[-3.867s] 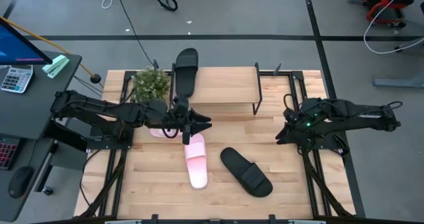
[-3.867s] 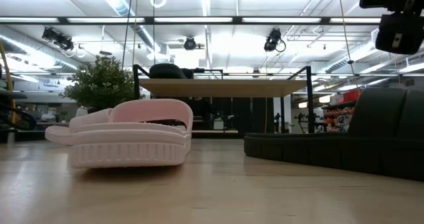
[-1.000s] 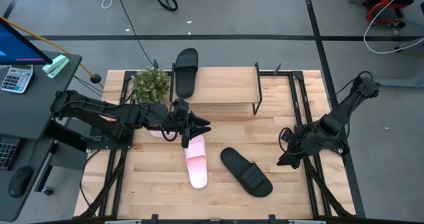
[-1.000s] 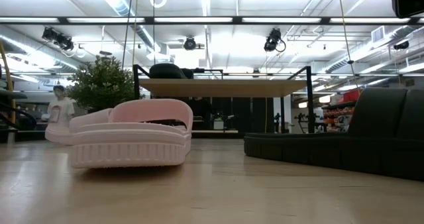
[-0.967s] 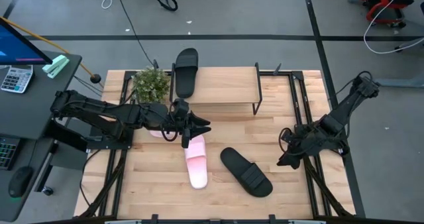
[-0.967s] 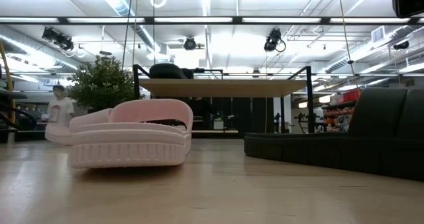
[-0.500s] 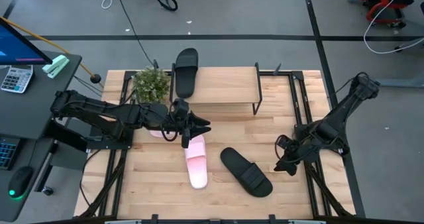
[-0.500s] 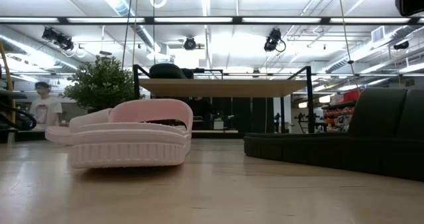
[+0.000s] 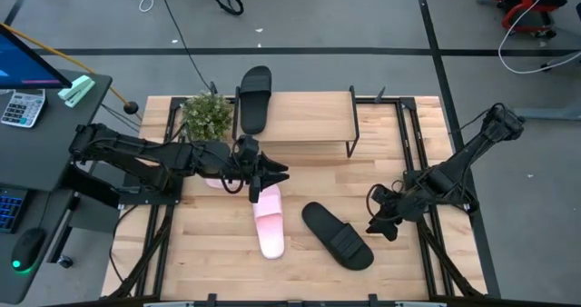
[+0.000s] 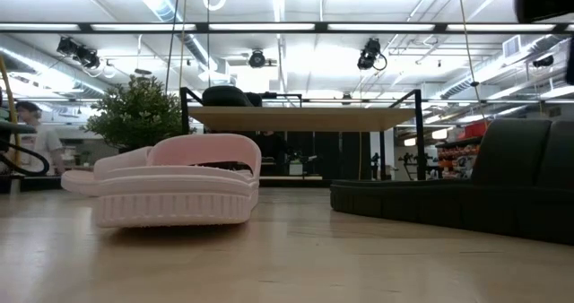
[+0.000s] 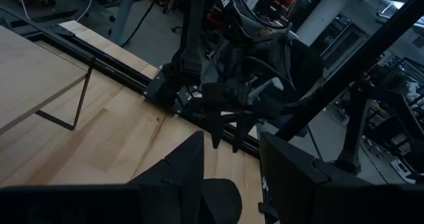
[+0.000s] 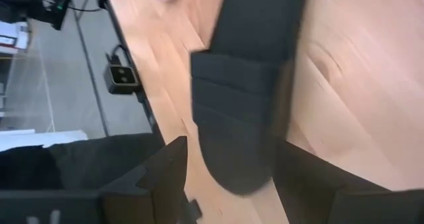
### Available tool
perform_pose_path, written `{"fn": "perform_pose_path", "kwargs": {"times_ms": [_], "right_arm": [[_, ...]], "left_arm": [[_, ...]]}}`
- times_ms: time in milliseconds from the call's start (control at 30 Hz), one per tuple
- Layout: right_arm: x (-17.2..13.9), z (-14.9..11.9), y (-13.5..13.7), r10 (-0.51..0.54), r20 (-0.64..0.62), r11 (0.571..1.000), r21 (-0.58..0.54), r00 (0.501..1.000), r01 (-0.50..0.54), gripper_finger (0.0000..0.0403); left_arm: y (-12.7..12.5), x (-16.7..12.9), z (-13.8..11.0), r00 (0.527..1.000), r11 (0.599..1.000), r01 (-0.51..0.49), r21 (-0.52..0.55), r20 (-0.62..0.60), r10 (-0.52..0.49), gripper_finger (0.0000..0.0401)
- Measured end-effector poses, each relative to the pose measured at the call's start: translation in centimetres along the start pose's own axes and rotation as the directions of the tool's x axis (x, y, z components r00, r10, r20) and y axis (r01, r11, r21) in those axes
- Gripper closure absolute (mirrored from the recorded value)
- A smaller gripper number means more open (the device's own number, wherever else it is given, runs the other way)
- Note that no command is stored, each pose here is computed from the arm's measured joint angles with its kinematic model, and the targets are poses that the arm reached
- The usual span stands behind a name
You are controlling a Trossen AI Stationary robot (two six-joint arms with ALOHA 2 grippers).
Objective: Pick and place slides into the shelf
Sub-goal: Put the black slide on the shelf
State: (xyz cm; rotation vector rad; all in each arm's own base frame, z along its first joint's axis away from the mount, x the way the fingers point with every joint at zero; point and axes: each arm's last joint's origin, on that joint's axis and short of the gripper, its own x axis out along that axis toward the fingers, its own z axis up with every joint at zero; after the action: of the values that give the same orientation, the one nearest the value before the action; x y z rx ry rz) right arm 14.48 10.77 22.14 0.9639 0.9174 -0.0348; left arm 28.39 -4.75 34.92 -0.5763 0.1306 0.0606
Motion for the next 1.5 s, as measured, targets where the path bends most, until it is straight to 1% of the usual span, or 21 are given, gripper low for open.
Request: {"fn": "perform_pose_path", "kwargs": {"times_ms": [133,200,300,367,500,633,767,833,933,1000,1100,1200,1333,1433,1500], "right_arm": [[0.4,1.3,0.2,0.034,0.026,0.999,-0.026,0.999,-0.034,0.0188],[0.6,1.9,0.0,0.029,0.021,0.998,-0.051,0.999,-0.028,0.0188],[0.9,2.7,-0.4,0.023,-0.023,0.997,-0.068,0.999,-0.025,0.0188],[1.2,2.9,-0.5,0.025,-0.061,0.998,-0.057,0.998,-0.028,0.0188],[1.7,2.5,-0.5,0.026,-0.146,0.999,0.031,0.989,-0.022,0.0188],[2.1,1.3,-0.2,0.007,-0.164,0.988,0.155,0.986,0.019,0.0188],[2.0,-0.3,0.2,-0.014,-0.114,0.95,0.309,0.993,0.049,0.0188],[1.9,-1.0,0.4,-0.017,-0.072,0.914,0.404,0.997,0.045,0.0188],[2.0,-2.2,1.0,0.006,0.024,0.849,0.528,1.0,-0.018,0.0188],[2.3,-3.0,1.4,0.017,0.072,0.807,0.588,0.997,-0.056,0.0188],[3.4,-4.0,2.2,-0.015,0.091,0.759,0.649,0.996,-0.048,0.0189],[4.9,-4.5,3.7,-0.048,0.088,0.757,0.653,0.995,-0.021,0.0192],[7.2,-3.8,5.8,-0.094,0.114,0.746,0.666,0.989,-0.006,0.0194],[8.4,-3.2,6.2,-0.154,0.115,0.739,0.673,0.981,0.037,0.0194],[8.6,-2.6,6.0,-0.17,0.121,0.752,0.657,0.978,0.049,0.0194]], "left_arm": [[0.0,0.0,0.0,1.0,1.0,0.0,-0.001,0.0,0.0,0.025],[0.0,0.0,0.0,1.0,1.0,0.0,-0.001,0.0,0.0,0.0252],[0.0,0.0,0.0,1.0,1.0,0.0,-0.002,0.0,0.0,0.0256],[0.0,0.0,0.0,1.0,1.0,0.001,-0.003,-0.001,-0.001,0.0257],[-0.2,-0.1,-0.1,1.0,1.0,0.007,-0.003,-0.004,-0.007,0.0253],[-0.2,-0.1,-0.1,1.0,1.0,0.008,-0.002,-0.005,-0.008,0.0249],[-0.2,-0.1,-0.1,1.0,1.0,0.007,-0.002,-0.005,-0.007,0.0249],[-0.2,0.0,-0.1,1.0,1.0,0.005,0.004,-0.003,-0.005,0.0252],[-0.2,0.0,-0.1,1.0,0.999,0.005,0.035,-0.003,-0.005,0.0256],[-0.2,0.0,-0.1,1.0,0.998,0.005,0.056,-0.003,-0.005,0.0258],[-0.1,0.0,-0.1,1.0,0.996,0.005,0.093,-0.002,-0.005,0.0259],[0.1,0.0,0.1,1.0,0.993,-0.003,0.115,0.003,0.003,0.0256],[0.6,0.1,0.5,1.0,0.993,-0.025,0.115,0.016,0.023,0.0251],[1.1,0.2,0.8,0.999,0.992,-0.032,0.119,0.02,0.03,0.0251],[1.4,0.3,1.0,1.0,0.991,-0.006,0.137,0.003,0.006,0.0253]]}}
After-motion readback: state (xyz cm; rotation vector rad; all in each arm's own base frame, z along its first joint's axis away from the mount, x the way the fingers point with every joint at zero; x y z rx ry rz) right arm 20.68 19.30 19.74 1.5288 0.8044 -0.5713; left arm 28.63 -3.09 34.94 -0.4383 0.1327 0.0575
